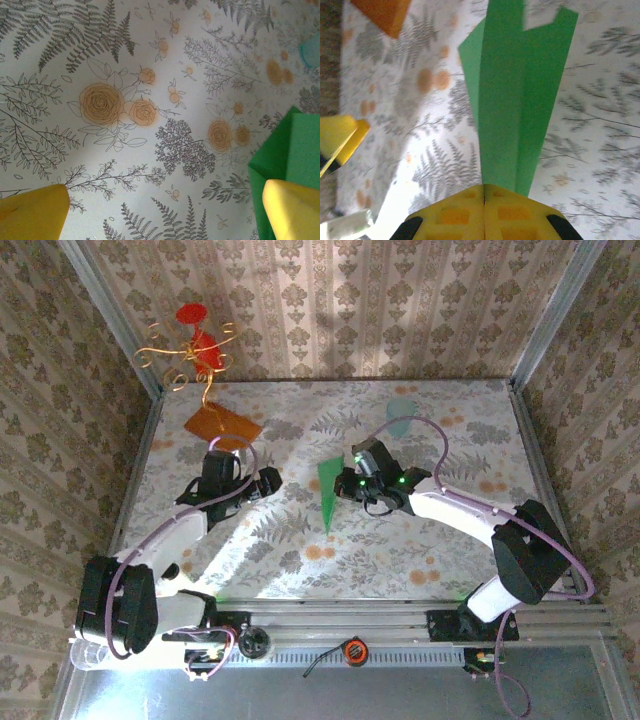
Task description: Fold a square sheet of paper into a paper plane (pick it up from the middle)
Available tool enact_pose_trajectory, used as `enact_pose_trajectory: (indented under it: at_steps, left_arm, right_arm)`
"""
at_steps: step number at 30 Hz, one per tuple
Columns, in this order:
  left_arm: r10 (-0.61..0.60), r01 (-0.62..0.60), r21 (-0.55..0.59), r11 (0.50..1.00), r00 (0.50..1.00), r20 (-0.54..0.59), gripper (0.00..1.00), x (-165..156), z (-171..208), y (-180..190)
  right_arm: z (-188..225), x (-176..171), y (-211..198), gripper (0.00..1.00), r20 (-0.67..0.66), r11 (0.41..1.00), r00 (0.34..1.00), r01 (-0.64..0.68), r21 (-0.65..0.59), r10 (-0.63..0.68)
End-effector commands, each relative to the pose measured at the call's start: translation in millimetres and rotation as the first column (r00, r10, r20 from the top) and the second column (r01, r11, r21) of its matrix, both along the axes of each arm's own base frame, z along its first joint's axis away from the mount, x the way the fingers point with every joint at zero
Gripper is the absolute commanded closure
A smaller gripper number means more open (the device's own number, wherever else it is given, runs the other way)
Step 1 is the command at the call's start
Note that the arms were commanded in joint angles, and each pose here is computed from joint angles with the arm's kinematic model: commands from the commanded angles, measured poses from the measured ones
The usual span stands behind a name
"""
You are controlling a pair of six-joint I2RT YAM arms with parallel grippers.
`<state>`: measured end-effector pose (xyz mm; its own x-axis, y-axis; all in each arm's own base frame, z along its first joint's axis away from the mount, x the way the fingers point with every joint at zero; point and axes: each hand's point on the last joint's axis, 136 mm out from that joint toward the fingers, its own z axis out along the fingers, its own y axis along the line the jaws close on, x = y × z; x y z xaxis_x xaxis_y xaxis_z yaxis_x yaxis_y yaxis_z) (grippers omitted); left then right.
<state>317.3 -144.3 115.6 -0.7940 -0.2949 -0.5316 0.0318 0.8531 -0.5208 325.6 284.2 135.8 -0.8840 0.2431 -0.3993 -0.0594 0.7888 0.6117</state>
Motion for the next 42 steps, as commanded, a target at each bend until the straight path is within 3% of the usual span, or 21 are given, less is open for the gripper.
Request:
enact_pose_trajectory:
  at_steps: [1, 10, 23, 33, 39, 42]
  left_arm:
    - [-0.002, 0.002, -0.041, 0.999, 1.0, 0.011, 0.0, -1.3, 5.9, -2.7]
    - [-0.058, 0.056, -0.075, 0.996, 0.998, -0.026, 0.01, -5.6, -1.4, -19.2]
    - [-0.165, 0.156, -0.081, 0.984, 0.98, -0.114, 0.13, -22.2, -31.9, -65.8]
    - [-0.309, 0.291, -0.122, 0.949, 0.936, -0.171, 0.36, -28.7, -47.4, -115.5]
    - [-0.317, 0.3, -0.112, 0.947, 0.929, -0.194, 0.48, -22.7, -56.0, -123.4]
    - [-0.312, 0.298, -0.096, 0.95, 0.926, -0.211, 0.6, -20.3, -61.1, -123.4]
  right_arm:
    - [12.8, -2.3, 28.1, 0.91, 0.031, 0.983, 0.989, -0.144, 0.112, 0.141]
    - [-46.4, -4.4, 32.5, 0.91, -0.128, 0.965, 0.977, -0.139, 0.221, 0.17]
    - [-105.0, -7.1, -10.8, 0.92, -0.259, 0.99, 0.964, -0.03, 0.14, 0.066]
    - [-105.2, -4.8, -11.0, 0.92, -0.263, 0.989, 0.963, -0.026, 0.145, 0.064]
    - [-105.7, -5.2, -11.0, 0.93, -0.265, 0.989, 0.962, -0.026, 0.146, 0.065]
    - [-105.8, -4.9, -11.0, 0.93, -0.268, 0.989, 0.961, -0.024, 0.145, 0.062]
